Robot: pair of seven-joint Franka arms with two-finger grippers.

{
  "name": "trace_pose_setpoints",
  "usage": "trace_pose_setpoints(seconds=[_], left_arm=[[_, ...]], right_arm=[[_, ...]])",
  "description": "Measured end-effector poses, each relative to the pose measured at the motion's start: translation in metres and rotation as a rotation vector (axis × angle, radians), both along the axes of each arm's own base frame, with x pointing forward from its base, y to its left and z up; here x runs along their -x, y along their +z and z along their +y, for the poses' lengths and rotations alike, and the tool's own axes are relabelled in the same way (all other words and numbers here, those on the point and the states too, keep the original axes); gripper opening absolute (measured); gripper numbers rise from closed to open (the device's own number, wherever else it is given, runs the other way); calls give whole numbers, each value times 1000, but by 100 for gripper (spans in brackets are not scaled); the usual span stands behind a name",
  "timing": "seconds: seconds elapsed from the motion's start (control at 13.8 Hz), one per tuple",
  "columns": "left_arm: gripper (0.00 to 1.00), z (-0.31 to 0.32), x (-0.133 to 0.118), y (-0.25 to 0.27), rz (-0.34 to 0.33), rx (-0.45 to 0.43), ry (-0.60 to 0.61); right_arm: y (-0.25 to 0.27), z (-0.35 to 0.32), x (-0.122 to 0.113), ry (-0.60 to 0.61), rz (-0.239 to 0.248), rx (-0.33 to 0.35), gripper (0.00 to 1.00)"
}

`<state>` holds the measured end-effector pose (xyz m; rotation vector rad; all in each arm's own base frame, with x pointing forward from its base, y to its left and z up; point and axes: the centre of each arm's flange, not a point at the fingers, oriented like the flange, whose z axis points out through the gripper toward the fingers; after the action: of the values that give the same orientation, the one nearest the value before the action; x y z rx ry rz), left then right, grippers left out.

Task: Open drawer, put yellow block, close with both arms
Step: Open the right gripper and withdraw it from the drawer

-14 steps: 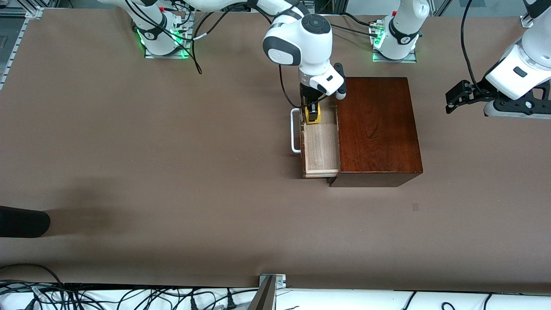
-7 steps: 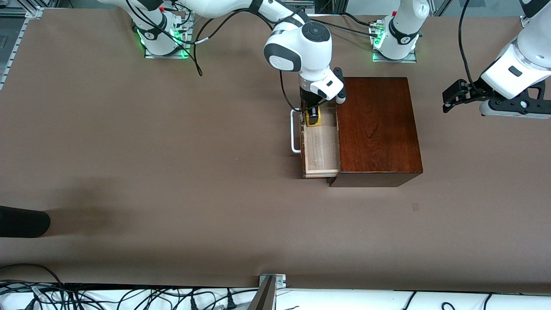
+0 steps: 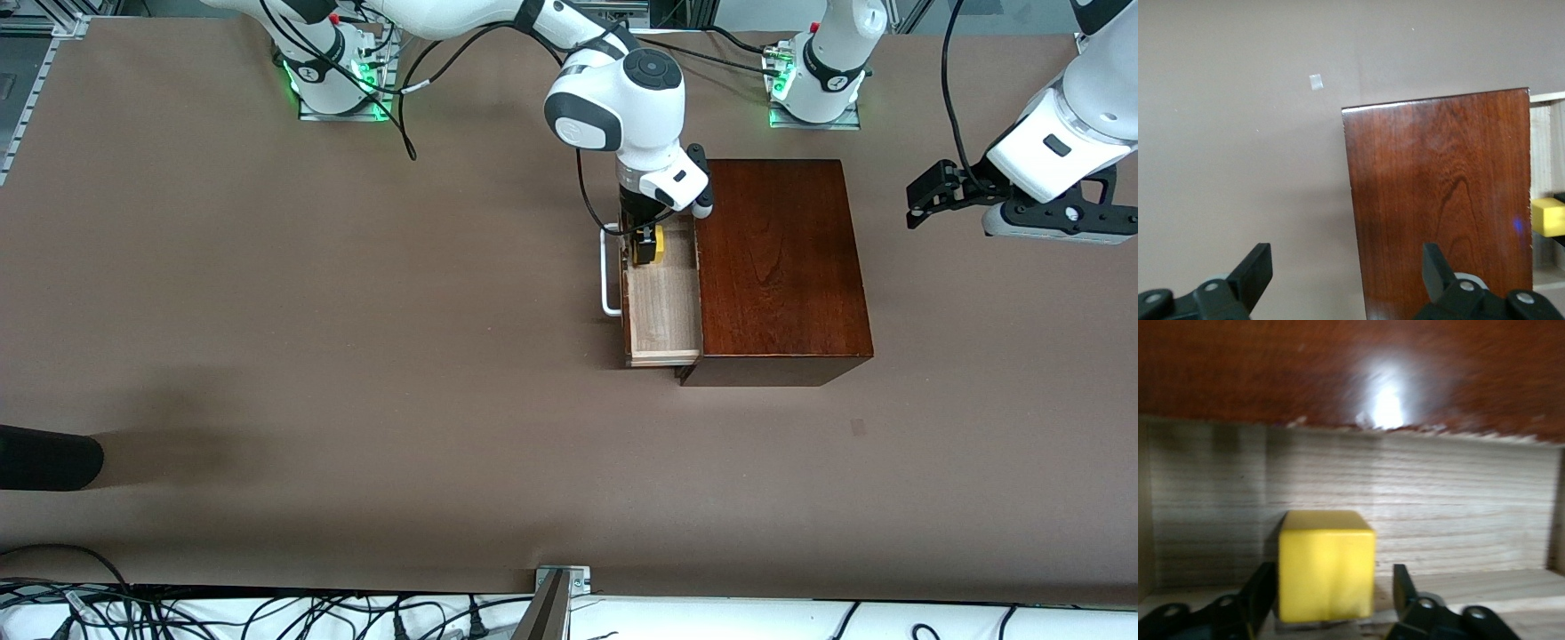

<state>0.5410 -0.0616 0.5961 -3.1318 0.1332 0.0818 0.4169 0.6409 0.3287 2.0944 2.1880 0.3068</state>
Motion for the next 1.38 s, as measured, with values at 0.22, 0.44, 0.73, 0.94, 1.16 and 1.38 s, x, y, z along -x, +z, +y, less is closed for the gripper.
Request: trace_pose_setpoints(seconds=[0.22, 0.44, 0.73, 0.94, 1.16, 1.38], left_arm=[[100, -9, 6, -1, 41, 6, -64], [100, -22, 10, -1, 54, 26, -258], [100, -30, 18, -10, 129, 127, -557], [100, -70, 36, -29, 269, 249, -708], [100, -164, 59, -55, 378, 342, -868], [100, -253, 49, -93, 376, 345, -1002]], right_arm=[[58, 1, -16, -51, -31, -25, 100], [123, -14, -25, -98, -70, -31, 100], [215, -110, -92, -300, -95, -41, 100], [268, -244, -176, -546, -11, -165, 100], [298, -359, -211, -745, 49, -236, 100], [305, -453, -196, -922, 125, -255, 100]])
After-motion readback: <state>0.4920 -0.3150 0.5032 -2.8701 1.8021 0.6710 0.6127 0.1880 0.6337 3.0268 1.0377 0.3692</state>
